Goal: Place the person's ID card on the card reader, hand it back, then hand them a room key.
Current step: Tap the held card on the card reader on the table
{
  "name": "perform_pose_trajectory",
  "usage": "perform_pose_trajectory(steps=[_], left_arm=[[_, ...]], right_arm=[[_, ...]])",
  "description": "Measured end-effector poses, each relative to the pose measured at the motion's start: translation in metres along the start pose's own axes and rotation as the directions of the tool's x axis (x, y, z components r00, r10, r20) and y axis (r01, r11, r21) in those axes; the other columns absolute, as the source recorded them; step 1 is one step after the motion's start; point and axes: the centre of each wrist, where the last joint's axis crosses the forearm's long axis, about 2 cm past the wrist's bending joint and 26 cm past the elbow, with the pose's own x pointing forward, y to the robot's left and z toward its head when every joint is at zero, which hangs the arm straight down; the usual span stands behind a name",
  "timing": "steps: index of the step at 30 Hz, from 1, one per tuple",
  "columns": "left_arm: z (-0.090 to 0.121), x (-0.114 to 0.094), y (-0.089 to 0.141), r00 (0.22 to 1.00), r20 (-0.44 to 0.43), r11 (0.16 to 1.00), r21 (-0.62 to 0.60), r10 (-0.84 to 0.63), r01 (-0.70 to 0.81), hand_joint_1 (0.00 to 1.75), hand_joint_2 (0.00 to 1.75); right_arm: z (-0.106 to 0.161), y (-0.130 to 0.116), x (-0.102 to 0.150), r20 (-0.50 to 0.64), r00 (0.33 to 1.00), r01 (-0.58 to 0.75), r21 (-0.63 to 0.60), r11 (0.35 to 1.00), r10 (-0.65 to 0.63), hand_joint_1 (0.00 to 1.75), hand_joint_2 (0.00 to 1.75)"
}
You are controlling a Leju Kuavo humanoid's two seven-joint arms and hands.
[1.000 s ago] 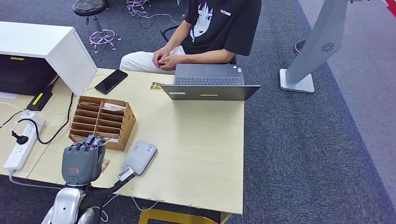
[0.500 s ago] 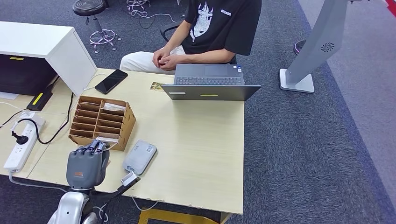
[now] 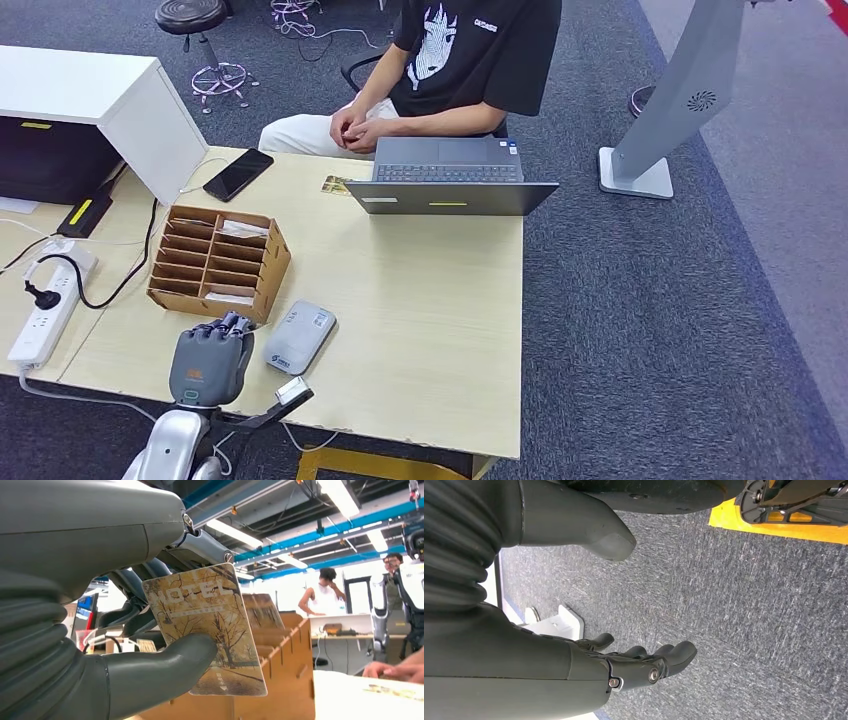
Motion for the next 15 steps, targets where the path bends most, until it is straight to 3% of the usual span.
perform_pose_trajectory(steps=[15], left_arm=[[0.008, 0.008, -0.017, 1.000, 0.001, 0.997, -0.078, 0.019, -0.019, 1.75, 1.75]], right_arm=[[0.000, 0.000, 0.000, -0.002, 1.000, 0.014, 0.002, 1.000, -0.014, 0.00, 1.75]])
